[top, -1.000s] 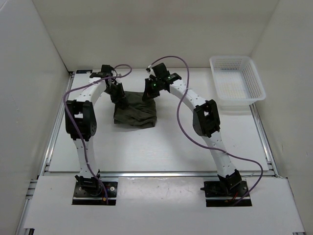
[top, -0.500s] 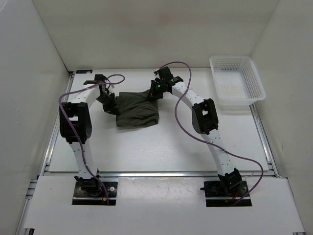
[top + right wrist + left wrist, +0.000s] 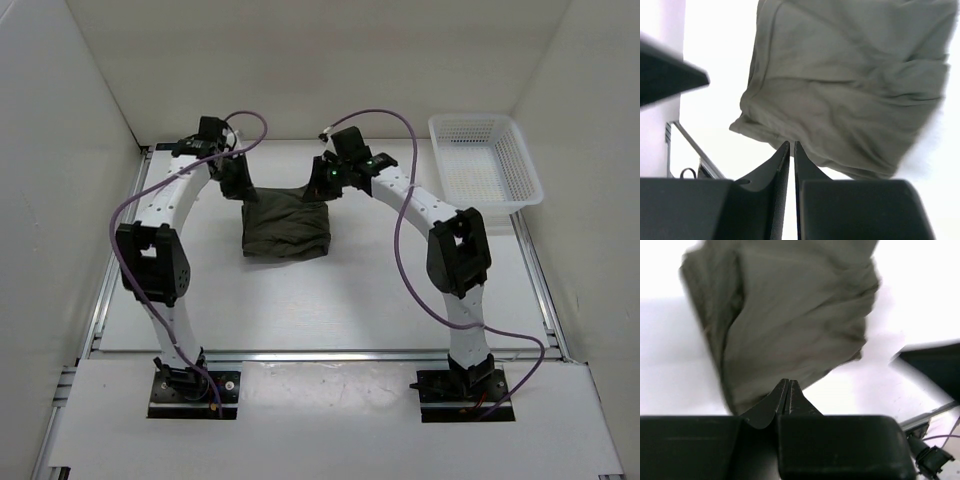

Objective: Fold and stack the shorts
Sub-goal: Fold the shorts

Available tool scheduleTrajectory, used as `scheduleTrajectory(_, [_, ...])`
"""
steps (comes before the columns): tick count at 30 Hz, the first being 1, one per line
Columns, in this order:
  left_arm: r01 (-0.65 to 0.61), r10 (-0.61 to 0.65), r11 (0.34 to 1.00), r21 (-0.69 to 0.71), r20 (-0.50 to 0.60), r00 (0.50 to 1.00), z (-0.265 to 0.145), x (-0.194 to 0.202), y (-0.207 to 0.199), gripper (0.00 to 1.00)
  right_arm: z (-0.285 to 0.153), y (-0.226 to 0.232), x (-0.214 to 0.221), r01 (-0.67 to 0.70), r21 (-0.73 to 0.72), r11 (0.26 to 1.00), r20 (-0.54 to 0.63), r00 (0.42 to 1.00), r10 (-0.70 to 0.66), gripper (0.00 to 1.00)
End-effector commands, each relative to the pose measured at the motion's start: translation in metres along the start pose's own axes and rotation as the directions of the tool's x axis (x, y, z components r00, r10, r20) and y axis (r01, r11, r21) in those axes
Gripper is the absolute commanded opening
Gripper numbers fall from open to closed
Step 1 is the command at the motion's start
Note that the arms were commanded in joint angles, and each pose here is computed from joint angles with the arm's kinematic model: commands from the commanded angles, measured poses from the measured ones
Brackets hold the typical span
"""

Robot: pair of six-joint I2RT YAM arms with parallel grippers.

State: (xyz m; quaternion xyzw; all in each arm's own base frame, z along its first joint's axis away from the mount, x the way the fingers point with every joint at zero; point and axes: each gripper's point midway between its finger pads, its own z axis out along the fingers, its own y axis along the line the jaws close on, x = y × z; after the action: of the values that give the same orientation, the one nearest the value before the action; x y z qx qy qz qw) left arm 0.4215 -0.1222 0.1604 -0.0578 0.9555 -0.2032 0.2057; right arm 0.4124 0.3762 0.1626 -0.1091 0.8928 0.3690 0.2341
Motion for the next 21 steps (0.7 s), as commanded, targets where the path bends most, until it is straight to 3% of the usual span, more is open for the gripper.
scheduleTrajectory(1, [0.008,-0.007,1.000,0.014,-0.032,0.999,0.034,-0.012,-0.009,0.11,0.016,-0.013,0.027,0.018,0.045,0.999,-0.048,0.999,-0.016,0.12])
scheduleTrajectory(9, [0.072,-0.077,0.995,-0.073,-0.067,0.995,0.099,-0.028,0.016,0.11,0.059,-0.061,0.064,-0.017,0.157,0.988,-0.143,0.989,0.039,0.05])
scheduleTrajectory(14, [0.069,-0.074,0.993,-0.100,-0.049,0.996,0.115,-0.039,0.024,0.11,0.054,-0.087,0.111,-0.032,0.237,0.971,-0.226,0.970,0.087,0.00])
scheduleTrajectory(21, [0.069,-0.070,0.995,-0.074,-0.013,0.997,0.126,-0.059,0.018,0.11,0.032,-0.106,0.157,0.014,0.357,0.934,-0.242,0.967,0.078,0.00])
